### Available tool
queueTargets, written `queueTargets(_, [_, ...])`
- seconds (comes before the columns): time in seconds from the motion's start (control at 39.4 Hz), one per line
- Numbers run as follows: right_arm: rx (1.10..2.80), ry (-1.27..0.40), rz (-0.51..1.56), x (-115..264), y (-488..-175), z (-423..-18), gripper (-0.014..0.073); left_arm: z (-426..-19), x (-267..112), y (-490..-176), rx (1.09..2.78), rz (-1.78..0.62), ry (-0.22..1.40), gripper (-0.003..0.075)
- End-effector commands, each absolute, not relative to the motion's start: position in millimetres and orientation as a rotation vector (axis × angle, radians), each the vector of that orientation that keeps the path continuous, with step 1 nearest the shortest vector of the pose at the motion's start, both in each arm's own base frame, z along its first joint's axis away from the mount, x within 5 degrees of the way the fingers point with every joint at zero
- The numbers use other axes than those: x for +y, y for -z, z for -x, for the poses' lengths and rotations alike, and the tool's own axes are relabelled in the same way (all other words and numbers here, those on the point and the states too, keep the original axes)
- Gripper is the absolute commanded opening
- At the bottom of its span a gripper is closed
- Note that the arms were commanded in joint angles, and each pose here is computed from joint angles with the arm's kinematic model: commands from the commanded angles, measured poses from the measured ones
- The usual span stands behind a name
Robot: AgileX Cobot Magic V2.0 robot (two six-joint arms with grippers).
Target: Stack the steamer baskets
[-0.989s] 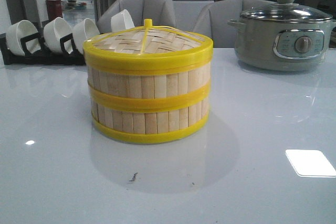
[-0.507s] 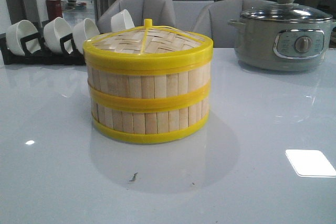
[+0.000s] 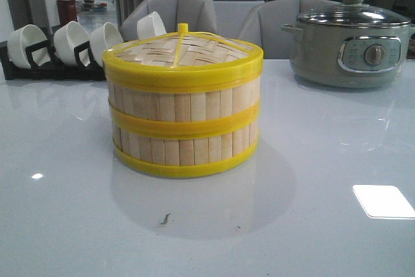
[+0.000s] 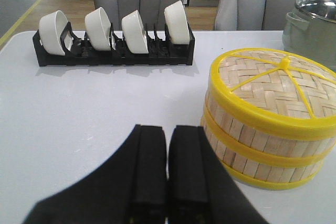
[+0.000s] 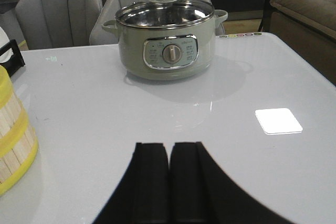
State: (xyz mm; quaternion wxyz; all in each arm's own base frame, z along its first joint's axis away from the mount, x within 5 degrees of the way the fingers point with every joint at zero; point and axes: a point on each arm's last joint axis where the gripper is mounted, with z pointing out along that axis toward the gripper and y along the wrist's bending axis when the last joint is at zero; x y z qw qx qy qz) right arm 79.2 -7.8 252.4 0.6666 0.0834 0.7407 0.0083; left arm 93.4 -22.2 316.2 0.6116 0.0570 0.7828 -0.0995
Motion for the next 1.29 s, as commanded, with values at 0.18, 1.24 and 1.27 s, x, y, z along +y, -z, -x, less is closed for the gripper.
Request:
queueTargets(0.18, [1.559, -0.007, -0.188, -9.2, -269.9, -79.6, 0.0066, -94.2, -22.4, -333.6, 1.695, -0.116, 0.249, 0.0087])
queueTargets(1.24, [1.559, -0.007, -0.188, -9.2, -269.9, -79.6, 0.0066, -52.1, -1.6, -273.3, 1.323, 0.019, 0.077, 0.0087])
queueTargets(1.27, [1.559, -0.007, -0.188, -9.2, -269.9, -79.6, 0.0066, -51.1, -1.6, -269.8, 1.321, 0.019, 0.077, 0.0087])
